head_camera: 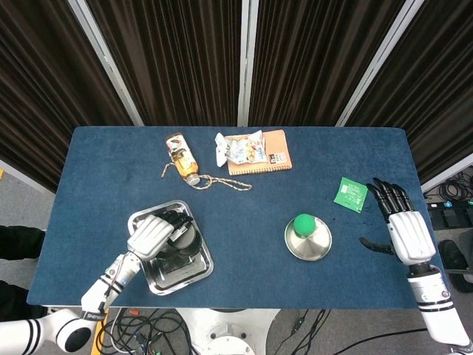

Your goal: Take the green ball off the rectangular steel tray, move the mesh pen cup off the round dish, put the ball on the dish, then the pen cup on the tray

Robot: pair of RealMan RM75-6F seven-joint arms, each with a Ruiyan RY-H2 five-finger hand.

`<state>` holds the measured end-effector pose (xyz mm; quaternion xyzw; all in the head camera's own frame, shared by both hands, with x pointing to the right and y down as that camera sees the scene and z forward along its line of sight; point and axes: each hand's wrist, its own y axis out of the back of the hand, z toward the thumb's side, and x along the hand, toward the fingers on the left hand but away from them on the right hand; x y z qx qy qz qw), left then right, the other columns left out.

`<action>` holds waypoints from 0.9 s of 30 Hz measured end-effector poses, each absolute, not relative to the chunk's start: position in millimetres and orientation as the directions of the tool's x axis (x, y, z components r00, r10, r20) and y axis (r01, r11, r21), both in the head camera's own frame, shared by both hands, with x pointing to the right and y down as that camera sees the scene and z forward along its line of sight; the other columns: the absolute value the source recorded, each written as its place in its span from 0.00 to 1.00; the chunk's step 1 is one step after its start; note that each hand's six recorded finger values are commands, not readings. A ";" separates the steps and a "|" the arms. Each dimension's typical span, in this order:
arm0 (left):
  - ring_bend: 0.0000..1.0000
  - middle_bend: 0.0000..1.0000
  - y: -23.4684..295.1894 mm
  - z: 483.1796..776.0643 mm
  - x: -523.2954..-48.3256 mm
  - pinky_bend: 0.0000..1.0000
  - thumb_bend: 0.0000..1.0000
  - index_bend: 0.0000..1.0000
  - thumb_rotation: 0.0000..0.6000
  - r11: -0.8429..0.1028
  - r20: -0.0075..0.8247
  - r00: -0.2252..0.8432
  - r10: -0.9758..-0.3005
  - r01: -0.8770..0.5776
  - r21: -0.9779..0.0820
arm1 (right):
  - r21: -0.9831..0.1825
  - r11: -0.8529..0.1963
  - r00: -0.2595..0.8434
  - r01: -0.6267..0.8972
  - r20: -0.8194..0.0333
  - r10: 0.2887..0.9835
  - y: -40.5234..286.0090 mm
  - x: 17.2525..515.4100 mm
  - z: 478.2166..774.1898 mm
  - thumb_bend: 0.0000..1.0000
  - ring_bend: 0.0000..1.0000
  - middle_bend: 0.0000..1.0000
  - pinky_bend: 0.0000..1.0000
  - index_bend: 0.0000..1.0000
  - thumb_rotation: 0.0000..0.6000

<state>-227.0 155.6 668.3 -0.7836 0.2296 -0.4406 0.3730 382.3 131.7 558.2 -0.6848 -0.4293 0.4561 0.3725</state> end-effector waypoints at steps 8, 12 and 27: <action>0.24 0.36 149.1 658.2 -249.1 0.43 0.24 0.34 1.00 -0.576 0.489 0.456 -0.744 -0.066 -0.815 | -0.905 -0.348 0.210 0.244 -0.301 0.930 131.3 381.4 557.2 0.00 0.00 0.00 0.03 0.00 1.00; 0.24 0.36 152.1 658.4 -253.7 0.43 0.24 0.34 1.00 -0.583 0.502 0.449 -0.739 -0.053 -0.811 | -0.901 -0.358 0.217 0.243 -0.310 0.926 132.1 378.2 559.8 0.00 0.00 0.00 0.03 0.00 1.00; 0.00 0.00 156.3 652.3 -265.7 0.13 0.04 0.00 1.00 -0.572 0.500 0.435 -0.749 -0.045 -0.819 | -0.899 -0.362 0.213 0.245 -0.315 0.925 133.4 379.2 561.0 0.00 0.00 0.00 0.03 0.00 1.00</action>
